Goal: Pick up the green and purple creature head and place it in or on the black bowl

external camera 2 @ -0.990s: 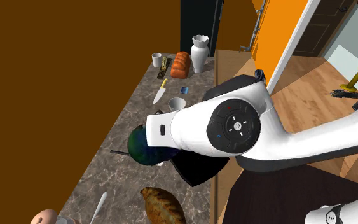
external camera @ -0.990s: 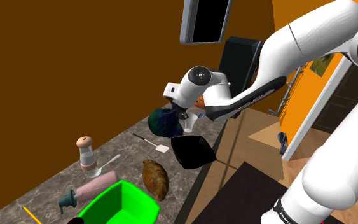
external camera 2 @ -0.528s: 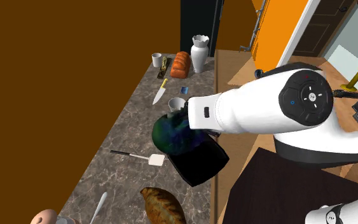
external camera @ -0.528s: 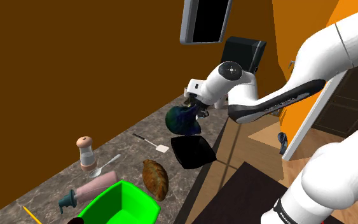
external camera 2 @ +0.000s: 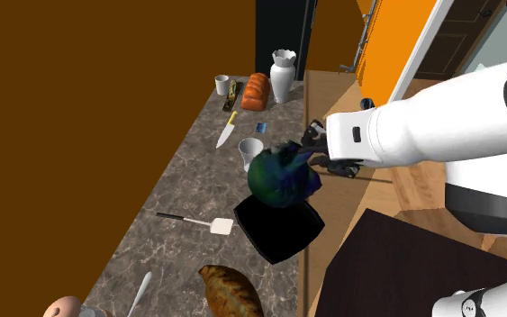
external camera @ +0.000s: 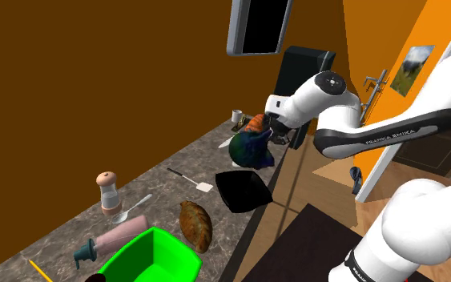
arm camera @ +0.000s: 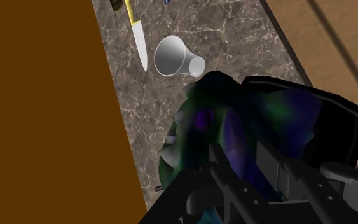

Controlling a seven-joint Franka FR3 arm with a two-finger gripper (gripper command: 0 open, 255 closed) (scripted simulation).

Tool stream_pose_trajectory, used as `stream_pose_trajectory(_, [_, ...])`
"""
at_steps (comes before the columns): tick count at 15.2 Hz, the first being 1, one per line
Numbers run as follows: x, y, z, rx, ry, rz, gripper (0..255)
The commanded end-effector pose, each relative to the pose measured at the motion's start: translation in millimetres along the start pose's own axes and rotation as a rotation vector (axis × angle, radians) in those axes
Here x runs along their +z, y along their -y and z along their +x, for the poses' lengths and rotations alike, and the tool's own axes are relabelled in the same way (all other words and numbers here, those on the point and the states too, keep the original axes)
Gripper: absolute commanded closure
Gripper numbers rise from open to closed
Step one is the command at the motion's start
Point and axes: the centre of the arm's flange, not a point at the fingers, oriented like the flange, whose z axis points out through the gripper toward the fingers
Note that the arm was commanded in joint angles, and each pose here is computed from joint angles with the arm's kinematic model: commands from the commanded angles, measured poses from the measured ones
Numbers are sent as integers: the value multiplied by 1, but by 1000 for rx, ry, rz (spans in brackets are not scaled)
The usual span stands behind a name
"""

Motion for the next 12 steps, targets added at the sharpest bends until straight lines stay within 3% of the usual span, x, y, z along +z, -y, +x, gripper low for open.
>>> stream_pose_trajectory(1, [2,5,-1,0,-2,-4,255])
stream_pose_trajectory(12, [46,40,14,0,-2,-4,255])
